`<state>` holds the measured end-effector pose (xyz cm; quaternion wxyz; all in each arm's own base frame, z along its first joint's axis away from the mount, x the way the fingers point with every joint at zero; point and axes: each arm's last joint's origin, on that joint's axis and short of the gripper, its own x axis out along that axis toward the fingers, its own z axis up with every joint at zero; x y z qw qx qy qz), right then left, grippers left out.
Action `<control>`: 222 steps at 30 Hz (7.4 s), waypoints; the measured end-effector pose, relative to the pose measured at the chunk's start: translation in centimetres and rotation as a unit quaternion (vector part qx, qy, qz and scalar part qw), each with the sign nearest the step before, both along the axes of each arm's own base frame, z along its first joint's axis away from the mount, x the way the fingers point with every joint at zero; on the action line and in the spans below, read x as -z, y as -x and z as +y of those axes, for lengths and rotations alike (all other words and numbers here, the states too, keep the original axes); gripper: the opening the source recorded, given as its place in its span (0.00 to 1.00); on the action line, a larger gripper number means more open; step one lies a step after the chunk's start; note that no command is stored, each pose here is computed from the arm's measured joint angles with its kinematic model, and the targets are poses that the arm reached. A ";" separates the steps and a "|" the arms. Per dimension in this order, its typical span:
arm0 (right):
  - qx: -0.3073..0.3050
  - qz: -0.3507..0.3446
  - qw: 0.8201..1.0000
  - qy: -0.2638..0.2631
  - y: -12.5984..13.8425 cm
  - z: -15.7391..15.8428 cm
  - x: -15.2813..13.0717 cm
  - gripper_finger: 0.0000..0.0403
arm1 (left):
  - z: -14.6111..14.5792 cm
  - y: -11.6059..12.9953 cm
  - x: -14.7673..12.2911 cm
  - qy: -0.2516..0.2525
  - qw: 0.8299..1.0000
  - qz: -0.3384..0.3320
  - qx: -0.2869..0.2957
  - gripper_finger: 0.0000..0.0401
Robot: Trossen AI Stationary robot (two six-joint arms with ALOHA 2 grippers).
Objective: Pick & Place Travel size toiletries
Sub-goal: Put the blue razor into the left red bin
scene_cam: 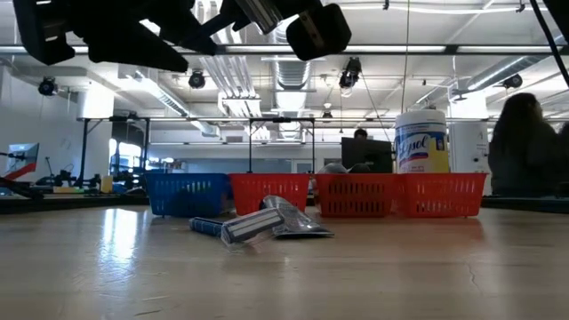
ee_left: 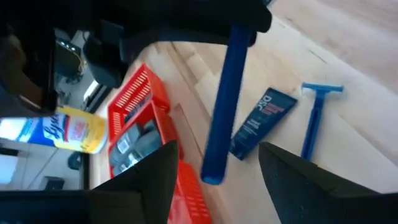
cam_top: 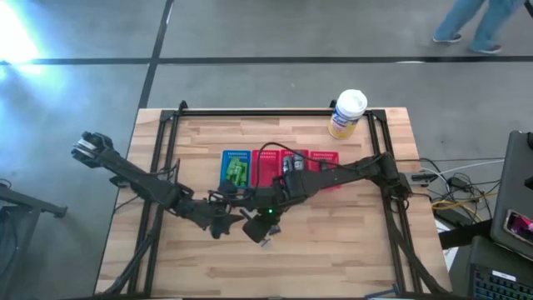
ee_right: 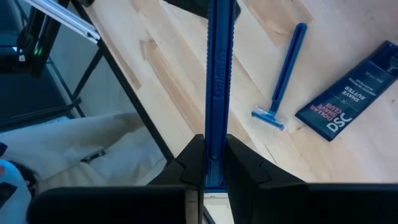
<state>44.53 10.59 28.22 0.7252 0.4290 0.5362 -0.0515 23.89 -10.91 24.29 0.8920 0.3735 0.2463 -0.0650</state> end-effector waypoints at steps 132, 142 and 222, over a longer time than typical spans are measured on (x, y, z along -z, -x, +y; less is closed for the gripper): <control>0.415 -0.094 0.851 0.308 9.5 5.4 -8.7 0.90 | 13.9 -7.2 6.2 0.753 0.425 -0.088 -0.494 0.39; 0.415 -0.093 0.851 0.308 9.5 5.4 -8.7 0.90 | 13.6 -5.0 3.5 0.716 0.513 -0.060 -0.470 0.46; 0.116 -0.243 0.921 0.281 6.1 4.1 -11.7 0.71 | 3.3 -8.5 10.4 0.206 0.928 0.304 0.065 0.05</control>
